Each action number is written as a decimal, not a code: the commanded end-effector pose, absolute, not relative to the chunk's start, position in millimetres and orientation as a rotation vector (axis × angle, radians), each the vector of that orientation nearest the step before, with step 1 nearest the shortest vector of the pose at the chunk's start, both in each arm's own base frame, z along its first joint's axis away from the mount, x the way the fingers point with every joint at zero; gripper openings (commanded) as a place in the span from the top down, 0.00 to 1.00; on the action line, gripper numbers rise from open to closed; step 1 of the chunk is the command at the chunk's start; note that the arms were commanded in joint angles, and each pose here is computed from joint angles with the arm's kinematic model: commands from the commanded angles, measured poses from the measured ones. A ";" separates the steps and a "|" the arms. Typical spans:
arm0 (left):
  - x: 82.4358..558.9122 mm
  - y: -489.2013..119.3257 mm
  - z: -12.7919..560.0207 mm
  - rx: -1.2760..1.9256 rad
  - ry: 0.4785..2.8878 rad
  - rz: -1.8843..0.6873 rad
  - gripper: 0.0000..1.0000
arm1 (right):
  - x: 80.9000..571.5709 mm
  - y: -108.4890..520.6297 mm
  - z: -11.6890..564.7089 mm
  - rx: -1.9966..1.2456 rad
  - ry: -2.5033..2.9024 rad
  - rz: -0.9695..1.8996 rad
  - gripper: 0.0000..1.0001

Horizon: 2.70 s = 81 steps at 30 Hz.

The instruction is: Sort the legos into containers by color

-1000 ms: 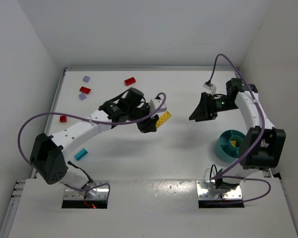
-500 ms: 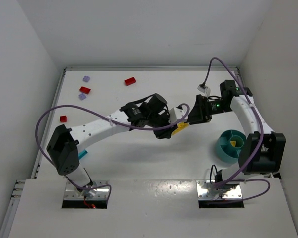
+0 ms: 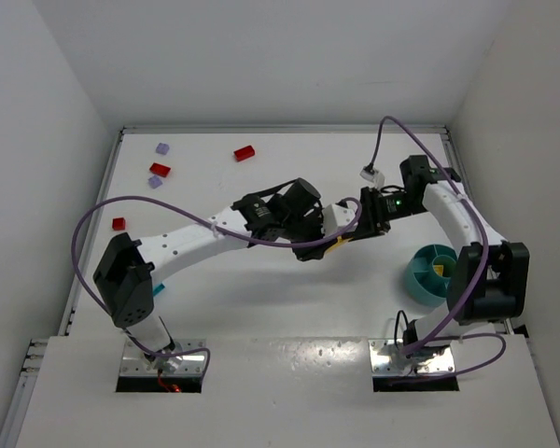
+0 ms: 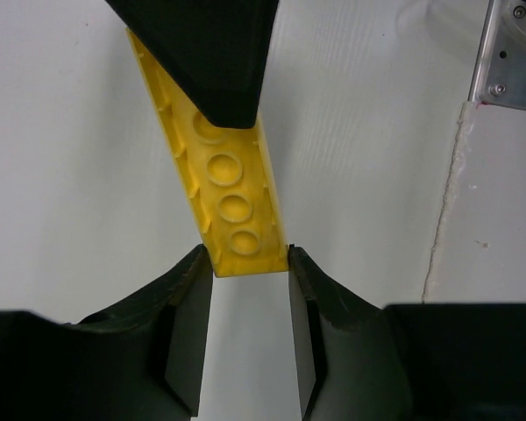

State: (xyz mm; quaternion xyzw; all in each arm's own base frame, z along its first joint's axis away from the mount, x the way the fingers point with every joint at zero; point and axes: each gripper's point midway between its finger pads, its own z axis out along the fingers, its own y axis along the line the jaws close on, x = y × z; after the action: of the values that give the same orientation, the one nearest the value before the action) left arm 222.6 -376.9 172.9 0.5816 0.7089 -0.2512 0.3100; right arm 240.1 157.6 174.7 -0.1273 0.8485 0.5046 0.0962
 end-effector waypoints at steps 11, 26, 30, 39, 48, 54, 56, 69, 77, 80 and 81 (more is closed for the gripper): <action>227.4 -377.1 189.1 1.448 1.848 -0.624 0.65 | 245.2 150.4 178.2 -0.439 2.508 1.350 1.00; 292.6 -250.0 234.7 0.909 1.995 -0.521 0.00 | 244.7 -18.2 191.7 -0.626 2.658 0.195 1.00; 304.2 -223.8 228.4 0.789 2.065 -0.564 0.00 | 224.4 -71.4 199.4 -0.586 2.703 -0.080 1.00; 321.6 -180.5 236.7 0.656 2.069 -0.542 0.00 | 184.0 -115.8 197.4 -0.422 2.786 -0.208 1.00; 329.0 -159.5 225.6 0.621 2.084 -0.547 0.00 | 159.9 -99.4 174.3 -0.491 2.875 -0.002 1.00; 329.1 -155.2 222.5 0.609 2.093 -0.557 0.00 | 164.3 -95.7 171.4 -0.507 2.857 0.057 1.00; 329.1 -155.2 222.5 0.609 2.093 -0.557 0.00 | 165.9 -94.4 169.3 -0.507 2.859 0.081 1.00; 334.9 -147.7 221.4 0.559 2.105 -0.562 0.00 | 181.9 -96.9 155.0 -0.493 2.846 0.125 0.86; 344.3 -121.5 232.7 0.456 2.117 -0.534 0.00 | 193.3 -86.9 181.3 -0.510 2.749 0.165 0.36; 347.8 -96.5 246.9 0.375 2.148 -0.446 0.00 | 208.6 -81.2 208.3 -0.519 2.638 0.162 0.35; 351.2 -84.5 247.7 0.335 2.167 -0.413 0.00 | 211.7 -79.9 212.8 -0.522 2.617 0.165 0.33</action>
State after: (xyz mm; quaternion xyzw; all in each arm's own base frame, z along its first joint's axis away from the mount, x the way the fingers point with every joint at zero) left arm 342.1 -105.6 214.6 0.1650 0.8758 -0.1923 0.4108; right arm 203.0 -93.8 184.4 -0.1772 0.9667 0.0417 0.1801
